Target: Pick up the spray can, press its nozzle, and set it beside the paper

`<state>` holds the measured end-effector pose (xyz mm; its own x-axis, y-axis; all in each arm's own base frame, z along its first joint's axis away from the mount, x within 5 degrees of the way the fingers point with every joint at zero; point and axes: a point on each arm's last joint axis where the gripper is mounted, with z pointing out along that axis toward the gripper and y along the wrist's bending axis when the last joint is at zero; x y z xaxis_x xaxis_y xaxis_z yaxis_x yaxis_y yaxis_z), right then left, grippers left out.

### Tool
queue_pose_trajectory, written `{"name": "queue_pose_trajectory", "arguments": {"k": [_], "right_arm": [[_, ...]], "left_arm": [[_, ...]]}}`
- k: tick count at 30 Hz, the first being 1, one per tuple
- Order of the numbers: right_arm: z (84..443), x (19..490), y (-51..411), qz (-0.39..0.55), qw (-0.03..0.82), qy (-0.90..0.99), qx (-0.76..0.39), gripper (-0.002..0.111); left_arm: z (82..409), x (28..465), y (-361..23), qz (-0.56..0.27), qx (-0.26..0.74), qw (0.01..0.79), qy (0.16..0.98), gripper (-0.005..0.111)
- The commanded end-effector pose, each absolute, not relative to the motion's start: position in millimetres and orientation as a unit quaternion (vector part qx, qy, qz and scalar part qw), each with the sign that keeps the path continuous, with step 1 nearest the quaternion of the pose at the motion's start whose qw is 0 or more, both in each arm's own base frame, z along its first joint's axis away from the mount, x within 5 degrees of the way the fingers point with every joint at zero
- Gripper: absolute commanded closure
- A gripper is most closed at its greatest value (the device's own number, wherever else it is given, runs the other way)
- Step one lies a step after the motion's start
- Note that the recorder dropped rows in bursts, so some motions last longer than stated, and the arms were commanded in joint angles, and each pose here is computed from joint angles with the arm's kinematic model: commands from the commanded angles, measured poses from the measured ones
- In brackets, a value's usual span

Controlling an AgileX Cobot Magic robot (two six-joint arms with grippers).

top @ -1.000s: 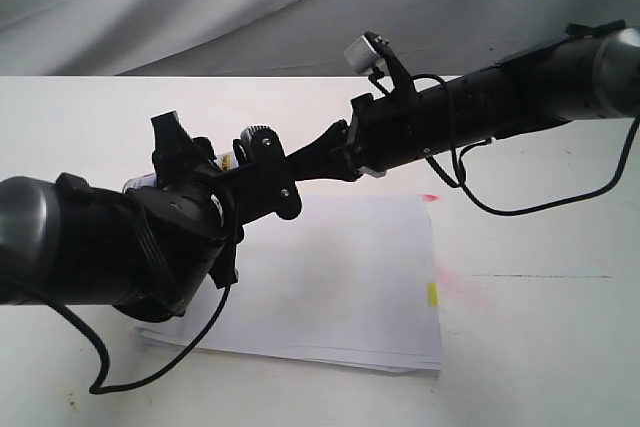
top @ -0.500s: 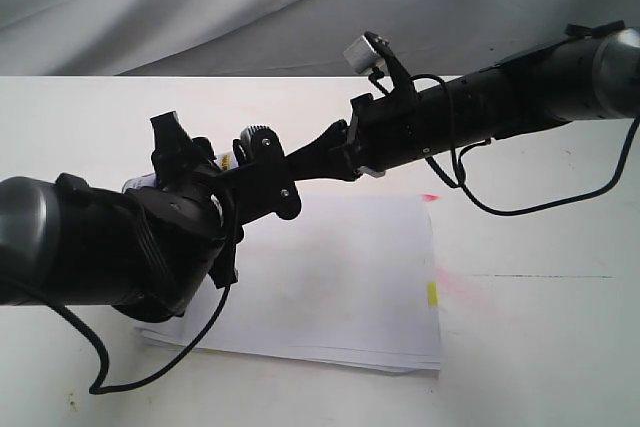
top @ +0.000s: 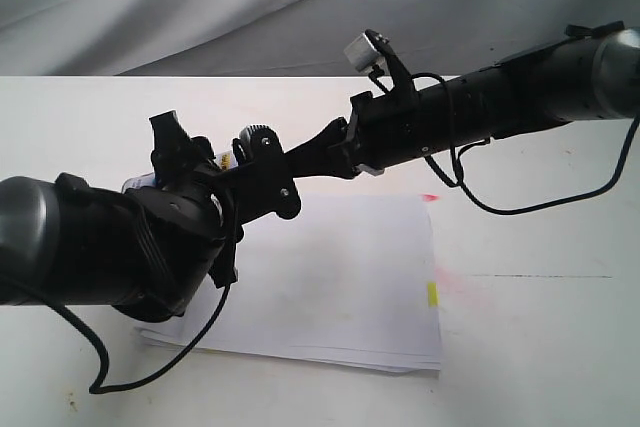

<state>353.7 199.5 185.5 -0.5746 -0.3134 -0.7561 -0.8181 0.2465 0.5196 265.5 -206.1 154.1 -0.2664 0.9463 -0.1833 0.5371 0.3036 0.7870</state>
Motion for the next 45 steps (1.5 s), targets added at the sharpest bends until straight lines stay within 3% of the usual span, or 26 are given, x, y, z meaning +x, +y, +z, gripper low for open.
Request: {"name": "queue_pose_trajectory", "arguments": {"k": [1, 38, 45], "right_arm": [[186.6, 354.3, 204.5, 0.490, 0.269, 0.739, -0.376, 0.108], [181.6, 352.1, 214.5, 0.487, 0.268, 0.741, -0.376, 0.108], [215.2, 357.4, 154.2, 0.450, 0.284, 0.759, -0.374, 0.108]], "left_arm": [[163.6, 266.7, -210.7, 0.305, 0.510, 0.357, 0.721, 0.107], [163.9, 266.8, -210.2, 0.308, 0.508, 0.357, 0.721, 0.107], [165.1, 267.4, -208.2, 0.314, 0.492, 0.360, 0.728, 0.107]]}}
